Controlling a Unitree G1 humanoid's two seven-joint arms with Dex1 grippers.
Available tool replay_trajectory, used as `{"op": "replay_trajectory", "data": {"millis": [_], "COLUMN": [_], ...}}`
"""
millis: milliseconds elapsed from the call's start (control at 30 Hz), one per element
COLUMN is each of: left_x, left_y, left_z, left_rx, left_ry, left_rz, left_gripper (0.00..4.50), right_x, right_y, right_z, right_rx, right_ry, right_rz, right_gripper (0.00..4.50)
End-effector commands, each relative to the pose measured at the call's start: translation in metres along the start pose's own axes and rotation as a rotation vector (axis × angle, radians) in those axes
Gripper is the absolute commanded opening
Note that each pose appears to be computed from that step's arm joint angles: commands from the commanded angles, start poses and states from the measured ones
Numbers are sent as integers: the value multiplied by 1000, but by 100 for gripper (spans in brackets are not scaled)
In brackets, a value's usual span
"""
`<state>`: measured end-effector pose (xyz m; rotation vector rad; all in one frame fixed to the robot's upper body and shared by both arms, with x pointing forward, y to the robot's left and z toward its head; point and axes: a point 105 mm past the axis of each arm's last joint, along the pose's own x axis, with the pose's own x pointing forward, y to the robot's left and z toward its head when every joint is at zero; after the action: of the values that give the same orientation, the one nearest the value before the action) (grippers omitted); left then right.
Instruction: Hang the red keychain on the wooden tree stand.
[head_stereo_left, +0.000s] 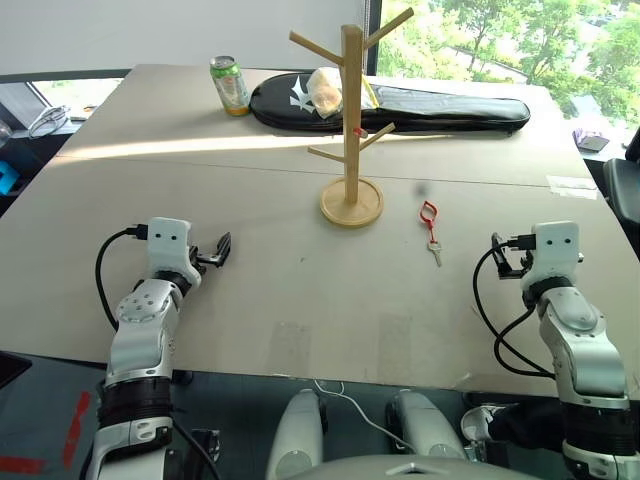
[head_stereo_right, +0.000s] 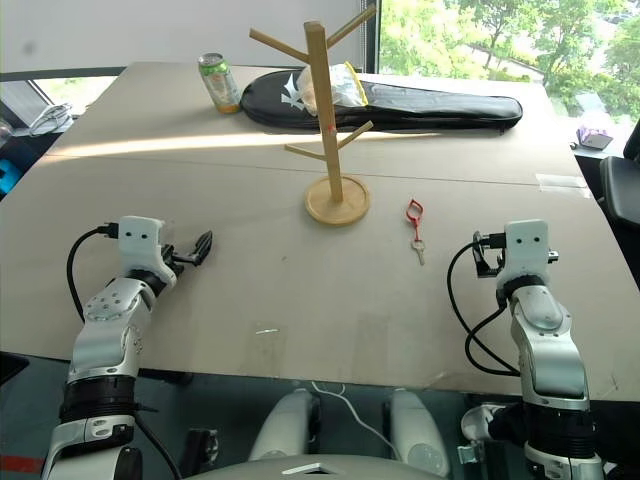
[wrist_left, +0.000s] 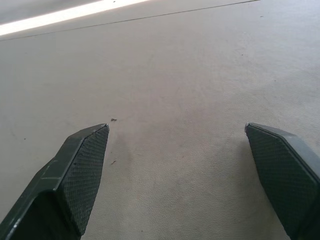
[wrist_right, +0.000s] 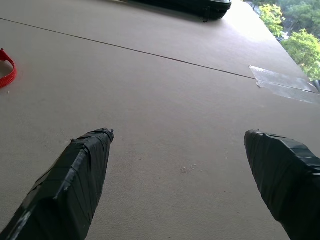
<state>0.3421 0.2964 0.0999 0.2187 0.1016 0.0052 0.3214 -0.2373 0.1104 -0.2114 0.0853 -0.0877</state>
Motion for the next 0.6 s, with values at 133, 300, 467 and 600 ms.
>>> {"op": "replay_trajectory", "data": {"millis": [133,300,467,600], "left_x": [-11,-32,-53,-58], "left_y": [-42,-104,-144,-159], "left_z": [57,86,106,121], "left_rx": [137,174,192,213], "left_ry": [-69,-97,-107,-138], "left_rz": [-422,-777,-1028,-1130], "left_gripper": [449,449,449,449], "right_x": [-5,-3,5,14], "right_y": [54,79,90,99], "right_z": [42,57,52,47], "right_rx": [93,151,150,175], "right_ry": [6,44,101,120], "right_rz": [324,422,435,422], "right_gripper": [450,450,450,450]}}
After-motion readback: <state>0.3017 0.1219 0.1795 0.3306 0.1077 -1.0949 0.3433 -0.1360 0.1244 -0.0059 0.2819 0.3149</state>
